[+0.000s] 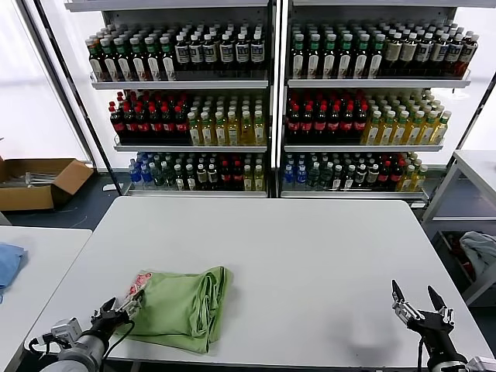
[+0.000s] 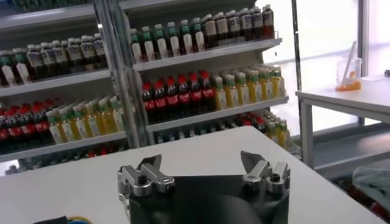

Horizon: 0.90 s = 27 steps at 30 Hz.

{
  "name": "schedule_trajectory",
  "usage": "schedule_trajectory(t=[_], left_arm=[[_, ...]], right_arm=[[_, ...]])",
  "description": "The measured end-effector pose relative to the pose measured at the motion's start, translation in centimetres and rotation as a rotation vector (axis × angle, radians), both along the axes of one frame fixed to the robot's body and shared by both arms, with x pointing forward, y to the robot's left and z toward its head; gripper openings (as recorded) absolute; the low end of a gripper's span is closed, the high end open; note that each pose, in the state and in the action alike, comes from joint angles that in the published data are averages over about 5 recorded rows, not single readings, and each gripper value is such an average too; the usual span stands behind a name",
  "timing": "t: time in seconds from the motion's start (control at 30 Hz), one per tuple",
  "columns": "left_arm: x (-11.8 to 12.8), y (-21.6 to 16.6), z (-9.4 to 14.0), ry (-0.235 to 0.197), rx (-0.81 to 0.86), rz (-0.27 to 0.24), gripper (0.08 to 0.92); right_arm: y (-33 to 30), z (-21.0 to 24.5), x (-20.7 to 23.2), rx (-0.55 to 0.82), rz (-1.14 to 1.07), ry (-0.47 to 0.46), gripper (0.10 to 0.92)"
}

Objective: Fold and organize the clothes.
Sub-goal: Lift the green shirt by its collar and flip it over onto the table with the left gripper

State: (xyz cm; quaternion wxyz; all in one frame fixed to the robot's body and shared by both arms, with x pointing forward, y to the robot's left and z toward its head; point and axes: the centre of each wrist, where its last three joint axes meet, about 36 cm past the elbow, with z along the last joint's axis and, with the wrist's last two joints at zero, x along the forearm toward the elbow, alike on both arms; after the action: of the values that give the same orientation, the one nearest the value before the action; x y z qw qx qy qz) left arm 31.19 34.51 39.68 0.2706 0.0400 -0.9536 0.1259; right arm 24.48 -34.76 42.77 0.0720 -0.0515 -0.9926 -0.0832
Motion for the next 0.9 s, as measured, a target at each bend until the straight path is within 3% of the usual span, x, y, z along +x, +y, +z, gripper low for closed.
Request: schedule_trajectory(t=[0.5, 0.73, 0.9], left_arm=[[-0.7, -2.4, -2.4, -0.027, -0.015, -0.034, 0.272], [-1.4, -2.1, -2.4, -0.061, 0.032, -0.001, 0.125], [-1.8, -0.1, -1.1, -0.093, 0.092, 0.03, 0.12]], right_arm=[[0.6, 0.4, 1.3, -0.002, 0.035, -0.009, 0.823], [0.6, 0.1, 1.7, 0.001, 0.042, -0.013, 0.823], [0.9, 0.0, 2.2, 0.005, 0.052, -0.017, 0.823]])
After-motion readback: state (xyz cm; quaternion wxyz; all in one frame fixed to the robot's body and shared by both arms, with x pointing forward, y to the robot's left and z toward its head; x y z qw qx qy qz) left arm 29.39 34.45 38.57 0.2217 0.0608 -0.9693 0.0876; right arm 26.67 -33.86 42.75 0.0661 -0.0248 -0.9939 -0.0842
